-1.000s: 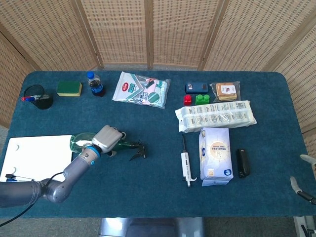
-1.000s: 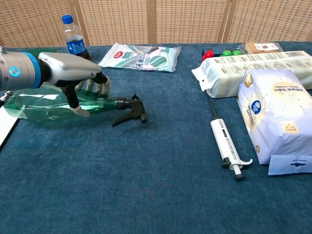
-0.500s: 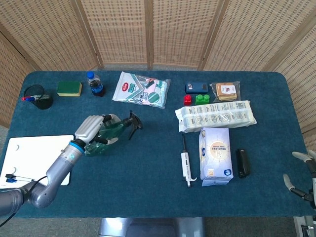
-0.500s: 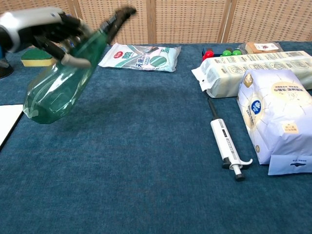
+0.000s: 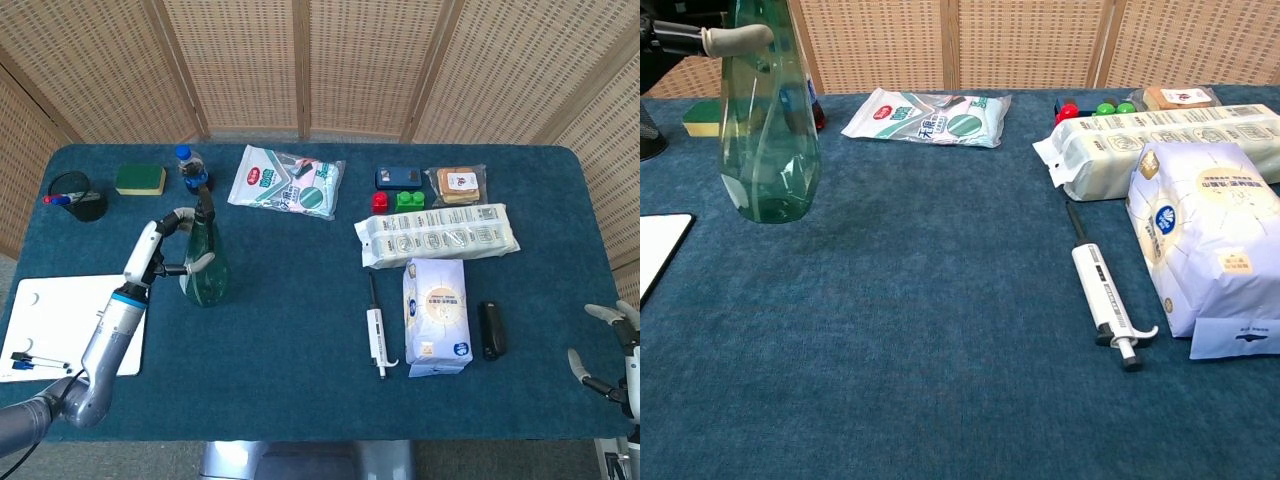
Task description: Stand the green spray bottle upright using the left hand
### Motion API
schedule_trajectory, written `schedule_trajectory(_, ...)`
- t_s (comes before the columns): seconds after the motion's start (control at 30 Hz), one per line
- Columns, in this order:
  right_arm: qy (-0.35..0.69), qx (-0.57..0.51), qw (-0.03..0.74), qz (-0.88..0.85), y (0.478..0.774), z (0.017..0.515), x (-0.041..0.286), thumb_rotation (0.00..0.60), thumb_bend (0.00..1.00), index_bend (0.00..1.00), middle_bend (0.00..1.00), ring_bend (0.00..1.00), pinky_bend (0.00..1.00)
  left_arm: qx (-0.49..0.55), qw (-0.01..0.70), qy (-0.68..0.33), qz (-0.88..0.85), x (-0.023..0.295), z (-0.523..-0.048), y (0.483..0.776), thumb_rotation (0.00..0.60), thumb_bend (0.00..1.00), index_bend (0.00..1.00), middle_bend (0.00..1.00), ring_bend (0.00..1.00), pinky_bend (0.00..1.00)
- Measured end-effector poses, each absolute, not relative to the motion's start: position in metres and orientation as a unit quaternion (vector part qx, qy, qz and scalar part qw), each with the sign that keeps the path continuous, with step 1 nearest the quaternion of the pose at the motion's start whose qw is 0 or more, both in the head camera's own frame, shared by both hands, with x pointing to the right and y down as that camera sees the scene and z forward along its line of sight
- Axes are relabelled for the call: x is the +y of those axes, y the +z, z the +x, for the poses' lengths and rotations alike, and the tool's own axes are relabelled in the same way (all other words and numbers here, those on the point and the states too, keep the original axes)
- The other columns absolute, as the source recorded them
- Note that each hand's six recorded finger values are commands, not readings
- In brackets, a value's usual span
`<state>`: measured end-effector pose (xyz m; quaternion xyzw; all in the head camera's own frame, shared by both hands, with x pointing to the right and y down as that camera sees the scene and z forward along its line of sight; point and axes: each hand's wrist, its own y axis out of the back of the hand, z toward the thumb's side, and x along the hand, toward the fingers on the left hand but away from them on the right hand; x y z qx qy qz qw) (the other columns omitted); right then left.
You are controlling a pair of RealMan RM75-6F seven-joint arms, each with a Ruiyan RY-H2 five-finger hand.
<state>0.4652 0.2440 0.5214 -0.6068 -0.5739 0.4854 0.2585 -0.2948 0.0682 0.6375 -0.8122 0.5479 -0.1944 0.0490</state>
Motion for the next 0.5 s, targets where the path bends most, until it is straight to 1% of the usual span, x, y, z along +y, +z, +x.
schedule_trajectory(0.2,0.487,-0.576,0.258,-0.604,0.52,0.467,0.245,0.6,0.38,0.24,0.29,0.11,0.17,0.56,0.019,-0.155,-0.813,0.071,-0.276,0.651,0.6,0.35,0.45,0.37,0.36,0.56)
schedule_trajectory(0.4,0.487,-0.58,0.256,-0.601,0.518,0.469,0.246,0.6,0.38,0.24,0.29,0.11,0.17,0.558,0.025,-0.125,-0.82,0.074,-0.25,0.658,0.6,0.35,0.45,0.36,0.35,0.56)
schedule_trajectory(0.5,0.487,-0.582,0.256,-0.599,0.517,0.471,0.247,0.6,0.38,0.24,0.29,0.11,0.17,0.554,0.043,-0.116,-0.824,0.076,-0.24,0.661,0.6,0.35,0.45,0.36,0.35,0.56)
